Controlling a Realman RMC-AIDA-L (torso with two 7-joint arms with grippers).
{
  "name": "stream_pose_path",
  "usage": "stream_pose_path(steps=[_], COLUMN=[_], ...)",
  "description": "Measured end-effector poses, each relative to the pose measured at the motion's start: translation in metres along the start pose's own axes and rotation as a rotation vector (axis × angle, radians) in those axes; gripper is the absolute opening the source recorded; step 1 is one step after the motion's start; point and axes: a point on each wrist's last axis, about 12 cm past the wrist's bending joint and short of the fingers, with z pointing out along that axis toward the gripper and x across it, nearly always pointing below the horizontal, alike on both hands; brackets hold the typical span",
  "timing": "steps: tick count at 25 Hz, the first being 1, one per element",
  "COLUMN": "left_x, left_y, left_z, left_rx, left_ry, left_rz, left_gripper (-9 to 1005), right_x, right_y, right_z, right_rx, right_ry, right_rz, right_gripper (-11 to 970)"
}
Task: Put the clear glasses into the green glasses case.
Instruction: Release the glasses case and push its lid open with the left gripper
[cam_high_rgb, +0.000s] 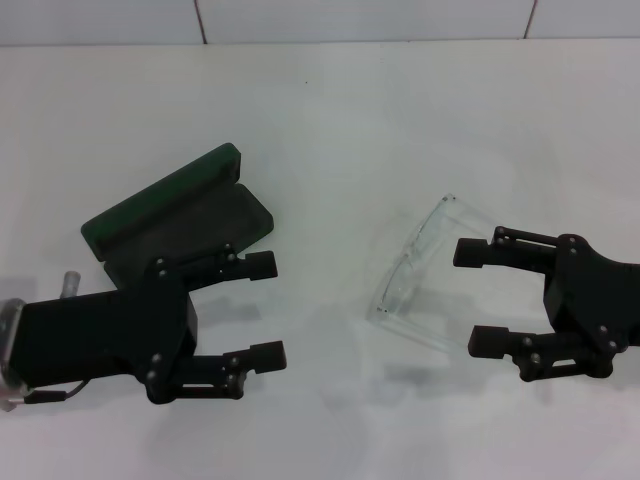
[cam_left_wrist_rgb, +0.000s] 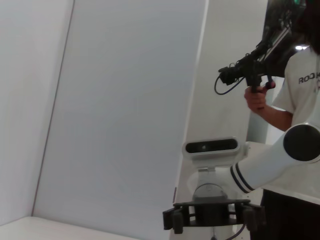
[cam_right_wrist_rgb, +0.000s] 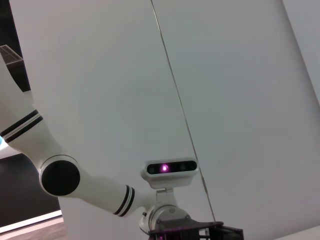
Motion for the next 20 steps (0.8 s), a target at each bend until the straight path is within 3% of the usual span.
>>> stream_pose_path(steps=[15, 20], left_x=[0.0001, -0.0071], left_y=[0.0018, 0.0084], left_z=[0.0009, -0.0081], left_rx=[-0.020, -0.152], left_ry=[-0.008, -0.129], left_rz=[0.009, 0.005], left_gripper=[847, 836], right_x=[-0.0003, 0.0011], right_y=[-0.0020, -0.0026], right_z=[0.0002, -0.0057], right_rx=[0.025, 0.088], right_ry=[-0.020, -0.051], right_rz=[-0.005, -0.028], right_gripper=[857, 857])
